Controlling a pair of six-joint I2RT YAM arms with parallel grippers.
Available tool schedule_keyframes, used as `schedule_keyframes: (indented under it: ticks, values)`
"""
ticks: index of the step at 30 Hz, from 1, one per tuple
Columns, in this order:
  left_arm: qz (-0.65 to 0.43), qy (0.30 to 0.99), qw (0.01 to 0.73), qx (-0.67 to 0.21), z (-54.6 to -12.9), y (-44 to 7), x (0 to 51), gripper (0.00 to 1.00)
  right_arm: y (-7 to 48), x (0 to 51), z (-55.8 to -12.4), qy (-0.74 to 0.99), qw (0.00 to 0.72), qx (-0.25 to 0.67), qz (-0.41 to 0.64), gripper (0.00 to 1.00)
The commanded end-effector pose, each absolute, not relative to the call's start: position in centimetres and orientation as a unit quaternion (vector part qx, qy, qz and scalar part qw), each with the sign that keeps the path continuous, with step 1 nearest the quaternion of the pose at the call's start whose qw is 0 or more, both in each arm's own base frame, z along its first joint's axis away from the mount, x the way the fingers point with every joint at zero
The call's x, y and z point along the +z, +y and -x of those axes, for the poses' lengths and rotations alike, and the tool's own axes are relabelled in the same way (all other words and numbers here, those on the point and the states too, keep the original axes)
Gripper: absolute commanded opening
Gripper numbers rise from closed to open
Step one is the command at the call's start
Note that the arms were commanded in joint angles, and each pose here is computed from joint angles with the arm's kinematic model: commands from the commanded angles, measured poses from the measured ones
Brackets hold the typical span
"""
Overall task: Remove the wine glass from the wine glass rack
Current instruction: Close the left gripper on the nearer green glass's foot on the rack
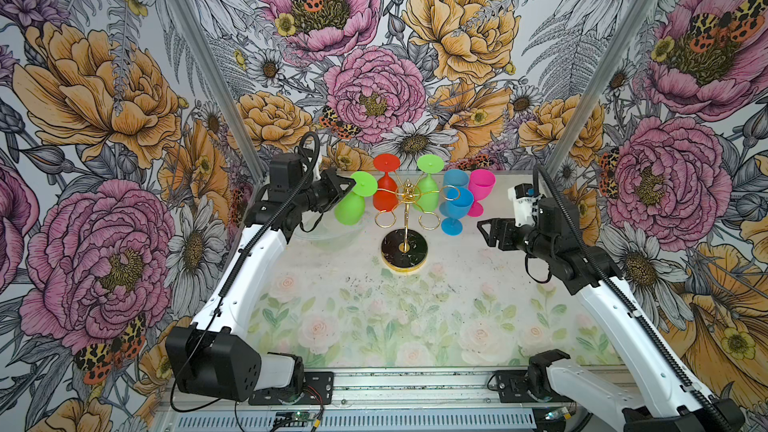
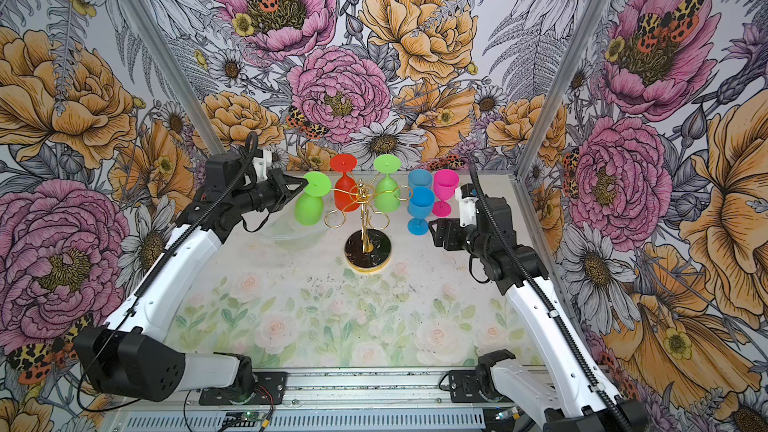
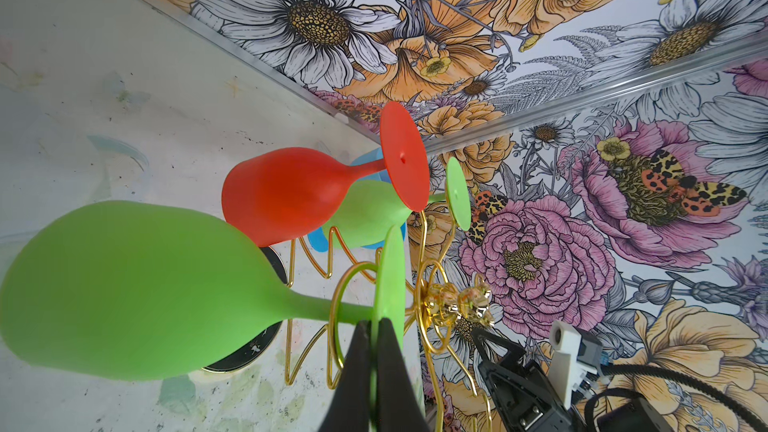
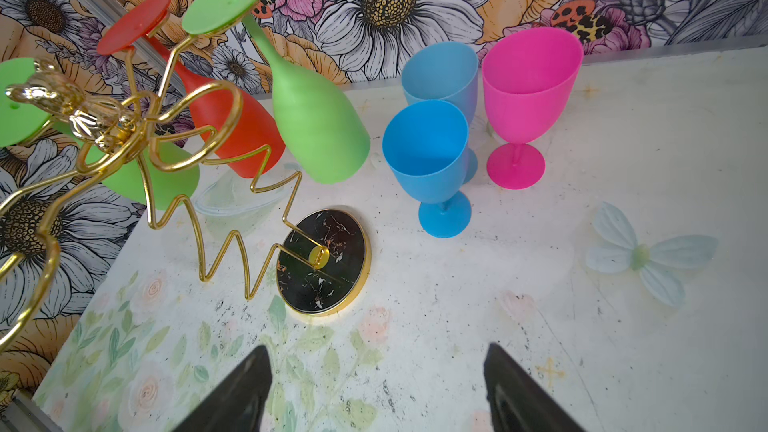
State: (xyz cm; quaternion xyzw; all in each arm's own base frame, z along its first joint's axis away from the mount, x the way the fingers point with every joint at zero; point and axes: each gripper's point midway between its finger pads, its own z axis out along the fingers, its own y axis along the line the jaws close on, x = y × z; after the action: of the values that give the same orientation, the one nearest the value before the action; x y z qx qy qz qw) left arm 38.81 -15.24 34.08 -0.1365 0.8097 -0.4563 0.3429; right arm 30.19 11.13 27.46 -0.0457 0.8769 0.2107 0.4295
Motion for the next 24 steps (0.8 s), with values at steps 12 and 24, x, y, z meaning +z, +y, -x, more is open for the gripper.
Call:
schedule_keyframes:
  ticks: [12,24]
  values:
    - [0.126,0.787,0.333,-0.505,-37.6,-16.1,36.8,0.00,11.2,27.7,-30.6,0.873,0.436,0.213,0.044,0.81]
    - [0.119,0.785,0.315,-0.520,-38.0,-17.0,36.7,0.00,11.1,27.9,-30.4,0.872,0.440,0.211,0.045,0.81]
